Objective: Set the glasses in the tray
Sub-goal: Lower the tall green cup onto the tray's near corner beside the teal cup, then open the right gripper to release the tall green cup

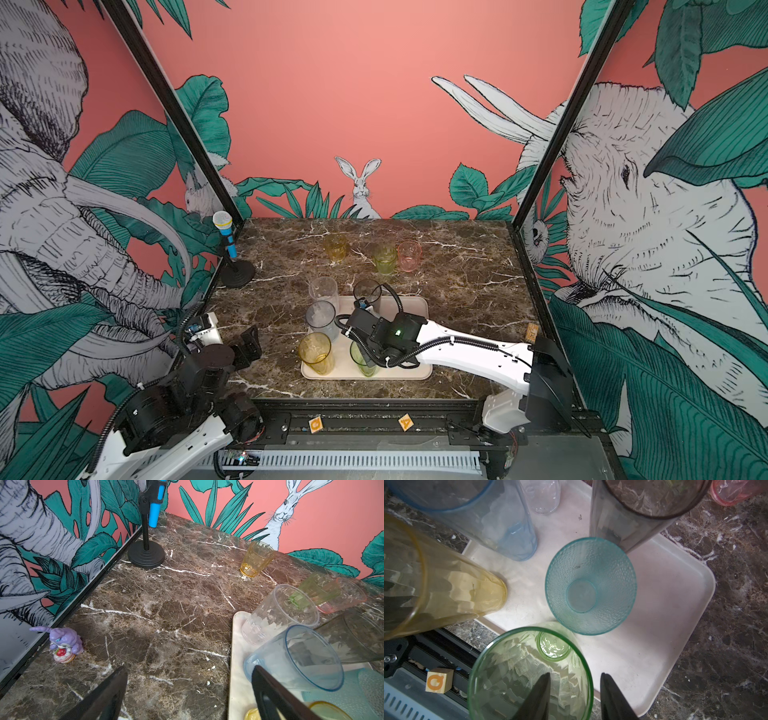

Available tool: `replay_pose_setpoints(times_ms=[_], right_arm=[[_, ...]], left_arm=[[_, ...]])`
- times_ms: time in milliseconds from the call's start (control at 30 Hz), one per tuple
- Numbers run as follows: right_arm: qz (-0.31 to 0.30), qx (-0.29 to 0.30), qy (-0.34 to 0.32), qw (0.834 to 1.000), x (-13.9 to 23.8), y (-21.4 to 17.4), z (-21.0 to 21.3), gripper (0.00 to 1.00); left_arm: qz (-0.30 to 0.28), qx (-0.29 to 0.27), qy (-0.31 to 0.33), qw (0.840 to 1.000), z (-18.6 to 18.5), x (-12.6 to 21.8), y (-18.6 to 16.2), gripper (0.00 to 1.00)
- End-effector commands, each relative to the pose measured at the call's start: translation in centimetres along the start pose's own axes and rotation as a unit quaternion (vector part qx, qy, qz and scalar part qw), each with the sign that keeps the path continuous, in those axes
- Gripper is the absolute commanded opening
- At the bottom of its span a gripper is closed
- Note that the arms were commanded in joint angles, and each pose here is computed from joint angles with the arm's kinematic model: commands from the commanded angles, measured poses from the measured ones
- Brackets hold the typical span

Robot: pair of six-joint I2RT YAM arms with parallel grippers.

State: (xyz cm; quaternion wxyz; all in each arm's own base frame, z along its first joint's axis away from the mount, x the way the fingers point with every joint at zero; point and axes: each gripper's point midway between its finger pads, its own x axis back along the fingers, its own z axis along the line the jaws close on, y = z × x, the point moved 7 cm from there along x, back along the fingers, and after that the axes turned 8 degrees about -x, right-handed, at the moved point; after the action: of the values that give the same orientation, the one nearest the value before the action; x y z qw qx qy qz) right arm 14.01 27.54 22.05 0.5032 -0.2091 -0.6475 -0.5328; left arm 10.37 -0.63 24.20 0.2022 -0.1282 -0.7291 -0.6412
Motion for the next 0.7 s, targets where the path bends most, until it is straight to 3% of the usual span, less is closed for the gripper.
replay_pose_setpoints(times_ms=[0,200,667], right_arm=[[-0.019,0.006,0.006,1.000,2.3,0.5,-0.4,0.45],[-0.051,0.031,0.000,0.998,4.5,1.8,-0.8,0.52],[-0.153,0.036,-0.006,0.988,10.0,6.8,-2.7,0.54]], left_arm=[[0.000,0.002,0.014,1.000,0.4,-0.2,-0.5,0.94],[-0.002,0.001,0.016,1.000,0.4,-0.1,-0.4,0.94],[-0.002,-0.015,-0.001,1.000,-0.1,-0.2,-0.1,0.94]])
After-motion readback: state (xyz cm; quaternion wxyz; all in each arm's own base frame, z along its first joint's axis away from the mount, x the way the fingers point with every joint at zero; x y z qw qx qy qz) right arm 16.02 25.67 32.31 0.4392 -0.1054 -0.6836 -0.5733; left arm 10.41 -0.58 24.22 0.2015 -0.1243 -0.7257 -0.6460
